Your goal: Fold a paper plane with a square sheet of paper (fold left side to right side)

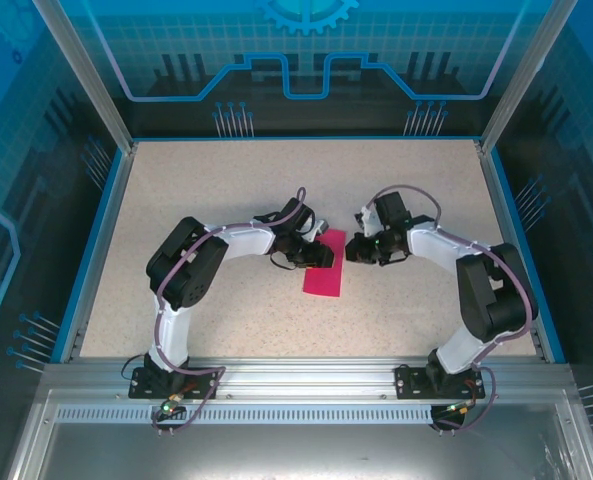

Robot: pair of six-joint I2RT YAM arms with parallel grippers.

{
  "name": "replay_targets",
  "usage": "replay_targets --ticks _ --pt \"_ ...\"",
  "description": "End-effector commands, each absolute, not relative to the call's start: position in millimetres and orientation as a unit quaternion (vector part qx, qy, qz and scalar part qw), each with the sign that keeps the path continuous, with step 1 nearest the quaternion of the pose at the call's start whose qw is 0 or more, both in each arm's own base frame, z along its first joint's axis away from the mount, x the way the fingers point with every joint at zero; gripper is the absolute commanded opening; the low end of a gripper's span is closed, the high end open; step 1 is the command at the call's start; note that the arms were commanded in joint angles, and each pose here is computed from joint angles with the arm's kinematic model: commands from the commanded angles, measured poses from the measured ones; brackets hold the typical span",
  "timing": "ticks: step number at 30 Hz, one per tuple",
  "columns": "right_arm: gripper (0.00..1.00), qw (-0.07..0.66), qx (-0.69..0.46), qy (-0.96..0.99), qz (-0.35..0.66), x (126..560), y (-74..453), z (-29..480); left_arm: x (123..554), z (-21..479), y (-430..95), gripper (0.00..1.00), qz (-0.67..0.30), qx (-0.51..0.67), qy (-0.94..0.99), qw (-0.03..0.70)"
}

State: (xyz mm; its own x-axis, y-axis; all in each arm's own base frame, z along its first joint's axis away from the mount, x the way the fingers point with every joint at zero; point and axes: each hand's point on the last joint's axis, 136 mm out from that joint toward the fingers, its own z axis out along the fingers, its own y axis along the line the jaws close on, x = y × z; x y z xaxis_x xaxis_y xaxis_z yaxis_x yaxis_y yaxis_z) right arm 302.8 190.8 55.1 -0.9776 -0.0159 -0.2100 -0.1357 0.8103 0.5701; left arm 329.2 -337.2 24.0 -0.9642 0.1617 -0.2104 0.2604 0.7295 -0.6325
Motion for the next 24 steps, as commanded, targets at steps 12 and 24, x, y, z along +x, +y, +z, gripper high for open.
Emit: replay_targets --ticks 12,24 --pt "0.08 0.010 -0.031 0.948 0.316 266 217 8 318 -3 -327 0.40 -0.307 0.099 0.945 0.042" --pt "0.07 -0.038 -0.026 0.973 0.224 248 187 -25 344 37 -337 0.40 -0.351 0.094 0.929 0.075"
